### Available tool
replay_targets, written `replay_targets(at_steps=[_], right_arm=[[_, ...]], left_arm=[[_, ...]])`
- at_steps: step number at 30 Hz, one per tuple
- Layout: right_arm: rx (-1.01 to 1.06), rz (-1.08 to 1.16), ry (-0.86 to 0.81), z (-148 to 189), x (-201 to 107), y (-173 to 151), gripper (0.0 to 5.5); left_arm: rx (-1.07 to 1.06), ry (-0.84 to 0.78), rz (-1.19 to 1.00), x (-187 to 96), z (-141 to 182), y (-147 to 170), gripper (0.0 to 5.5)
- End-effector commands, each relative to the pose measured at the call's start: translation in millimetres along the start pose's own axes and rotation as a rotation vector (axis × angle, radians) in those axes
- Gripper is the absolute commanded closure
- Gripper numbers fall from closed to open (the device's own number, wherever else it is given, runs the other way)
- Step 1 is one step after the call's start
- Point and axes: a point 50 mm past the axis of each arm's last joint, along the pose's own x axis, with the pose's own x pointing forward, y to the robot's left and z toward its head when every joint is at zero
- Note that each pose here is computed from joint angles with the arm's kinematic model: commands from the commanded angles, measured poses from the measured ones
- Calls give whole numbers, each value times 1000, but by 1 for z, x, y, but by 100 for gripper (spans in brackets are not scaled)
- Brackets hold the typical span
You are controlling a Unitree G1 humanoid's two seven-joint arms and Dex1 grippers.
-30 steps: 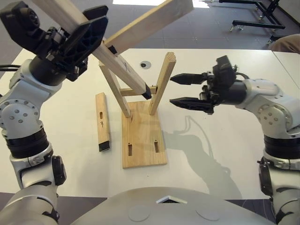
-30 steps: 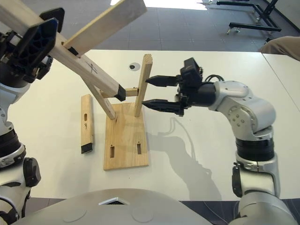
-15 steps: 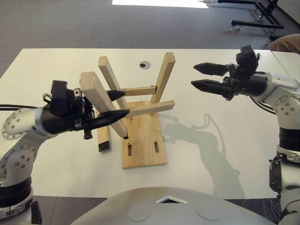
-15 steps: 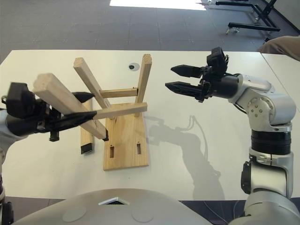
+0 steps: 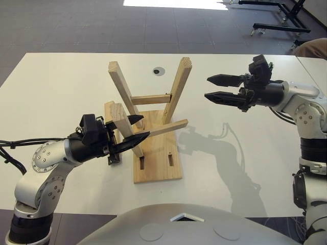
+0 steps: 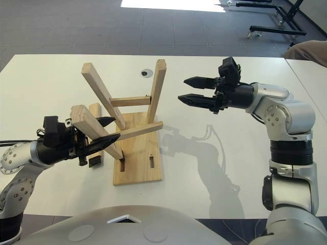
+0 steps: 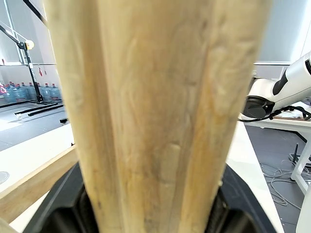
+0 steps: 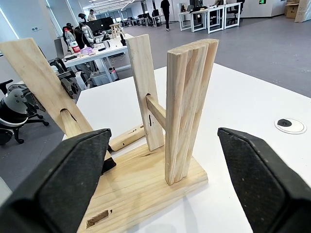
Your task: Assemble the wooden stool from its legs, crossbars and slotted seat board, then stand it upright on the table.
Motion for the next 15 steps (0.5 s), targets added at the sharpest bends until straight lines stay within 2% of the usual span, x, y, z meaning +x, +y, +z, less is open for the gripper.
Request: replay_targets(at_steps=[1, 15], right_arm=[[-19, -6, 3, 5, 2, -2, 146], [-12, -3, 15, 6, 6, -8, 146]], left_arm=[[-32, 79, -70, -6, -4, -8, 346], [-75, 133, -180, -12, -5, -13, 346]])
